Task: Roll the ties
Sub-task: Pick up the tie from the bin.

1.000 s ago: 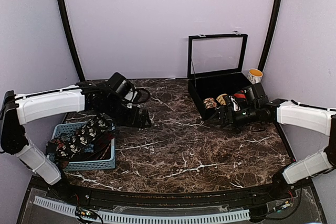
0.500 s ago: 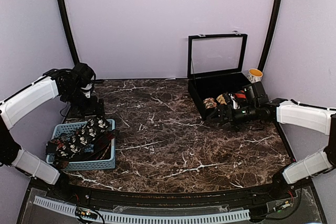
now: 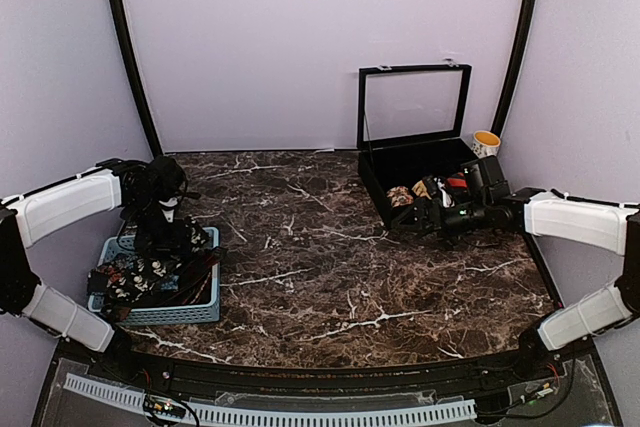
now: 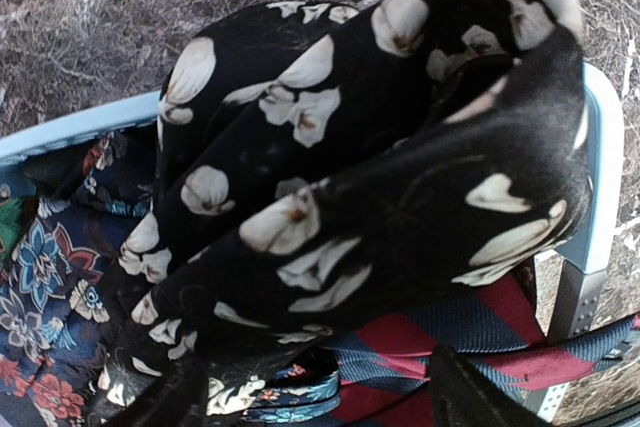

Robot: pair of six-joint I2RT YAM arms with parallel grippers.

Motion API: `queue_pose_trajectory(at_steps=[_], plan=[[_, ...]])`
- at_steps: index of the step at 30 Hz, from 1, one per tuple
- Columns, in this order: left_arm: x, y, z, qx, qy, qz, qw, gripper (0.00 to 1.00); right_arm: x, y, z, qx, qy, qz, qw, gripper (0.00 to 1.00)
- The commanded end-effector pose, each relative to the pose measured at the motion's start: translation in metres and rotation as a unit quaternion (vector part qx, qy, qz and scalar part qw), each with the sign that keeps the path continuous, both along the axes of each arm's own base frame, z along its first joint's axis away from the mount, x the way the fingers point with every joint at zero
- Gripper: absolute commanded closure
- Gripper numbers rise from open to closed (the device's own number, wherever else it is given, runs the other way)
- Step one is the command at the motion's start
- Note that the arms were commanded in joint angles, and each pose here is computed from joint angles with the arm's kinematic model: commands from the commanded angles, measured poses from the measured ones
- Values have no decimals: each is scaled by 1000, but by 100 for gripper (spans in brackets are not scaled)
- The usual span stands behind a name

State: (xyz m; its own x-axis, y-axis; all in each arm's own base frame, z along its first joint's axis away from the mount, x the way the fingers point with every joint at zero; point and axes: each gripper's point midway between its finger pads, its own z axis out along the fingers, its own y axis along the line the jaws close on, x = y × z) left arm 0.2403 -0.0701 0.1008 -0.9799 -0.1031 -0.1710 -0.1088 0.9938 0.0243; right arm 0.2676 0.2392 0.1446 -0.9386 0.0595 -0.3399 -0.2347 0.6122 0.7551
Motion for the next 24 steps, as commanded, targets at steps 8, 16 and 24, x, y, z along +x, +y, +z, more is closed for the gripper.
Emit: queue_pose_trajectory(at_steps=[8, 16, 24], plan=[[2, 27, 12, 41, -13, 0, 999, 7, 1, 6, -1, 9, -2, 9, 1000, 3], [8, 20, -7, 26, 18, -8, 999, 14, 2, 7, 0, 9, -2, 14, 1000, 3], [4, 17, 8, 9, 7, -3, 1000, 69, 1, 5, -3, 1, -1, 15, 1000, 3]])
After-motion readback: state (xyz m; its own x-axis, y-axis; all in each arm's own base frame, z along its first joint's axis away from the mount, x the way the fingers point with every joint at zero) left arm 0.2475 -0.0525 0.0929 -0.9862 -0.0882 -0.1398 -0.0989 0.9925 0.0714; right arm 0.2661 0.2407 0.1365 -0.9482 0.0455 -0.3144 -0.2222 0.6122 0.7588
